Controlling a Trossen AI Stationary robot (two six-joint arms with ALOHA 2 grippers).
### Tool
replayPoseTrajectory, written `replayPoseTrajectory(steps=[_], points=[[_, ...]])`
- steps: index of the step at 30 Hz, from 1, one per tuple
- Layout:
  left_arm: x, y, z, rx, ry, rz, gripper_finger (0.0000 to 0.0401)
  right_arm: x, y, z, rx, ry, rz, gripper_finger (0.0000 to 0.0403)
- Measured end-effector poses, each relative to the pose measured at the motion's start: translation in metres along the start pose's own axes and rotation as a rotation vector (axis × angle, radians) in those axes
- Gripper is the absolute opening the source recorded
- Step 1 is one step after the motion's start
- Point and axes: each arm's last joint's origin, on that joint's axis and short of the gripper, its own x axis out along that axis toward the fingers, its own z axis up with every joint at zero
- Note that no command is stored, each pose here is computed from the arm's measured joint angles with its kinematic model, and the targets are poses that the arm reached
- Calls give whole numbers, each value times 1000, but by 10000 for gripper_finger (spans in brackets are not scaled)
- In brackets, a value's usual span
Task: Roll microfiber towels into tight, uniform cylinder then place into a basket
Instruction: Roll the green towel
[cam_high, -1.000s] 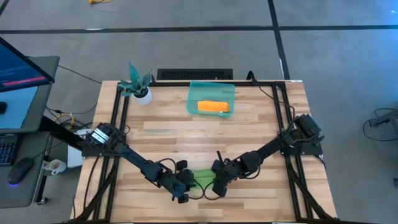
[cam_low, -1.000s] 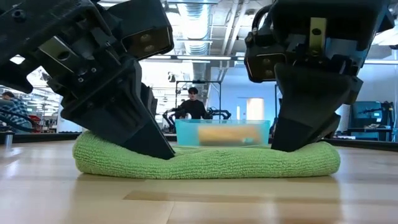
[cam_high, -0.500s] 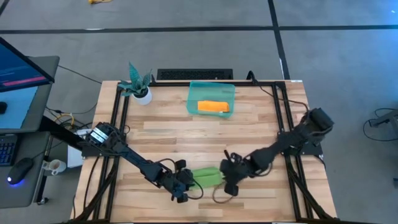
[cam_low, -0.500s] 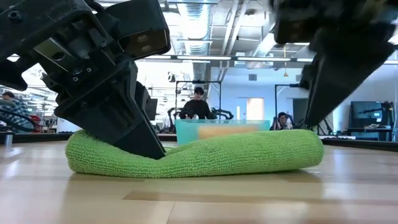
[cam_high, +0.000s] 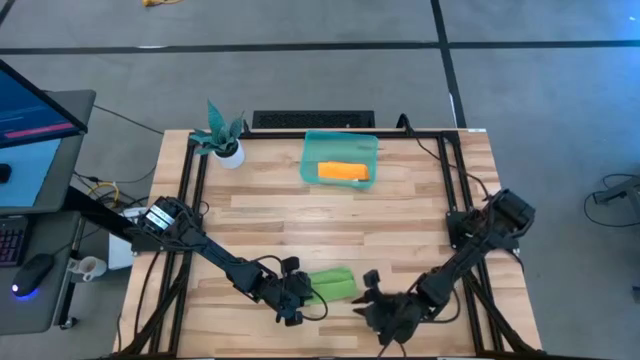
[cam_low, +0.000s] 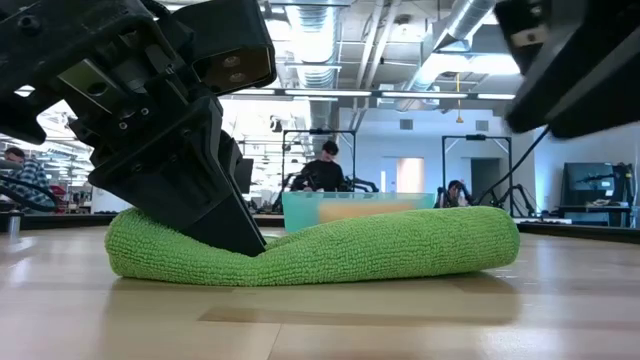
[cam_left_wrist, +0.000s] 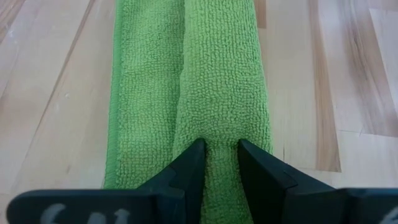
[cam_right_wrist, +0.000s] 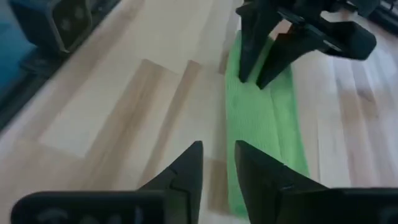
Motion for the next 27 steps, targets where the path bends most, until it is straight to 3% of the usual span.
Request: replayPoseTrajectory(steps=[6, 12, 20, 27], points=[[0, 0, 0, -2, 1, 1, 93, 24, -9, -11, -45, 66, -37, 176], [0, 0, 0, -1, 1, 1, 93, 34, -13, -18, -45, 122, 2, 228], [0, -1, 1, 4, -2, 2, 93, 57, -22, -32, 59, 207, 30, 226], [-5, -8, 10, 126, 13, 34, 93, 65, -28, -38, 234, 250, 27, 202]])
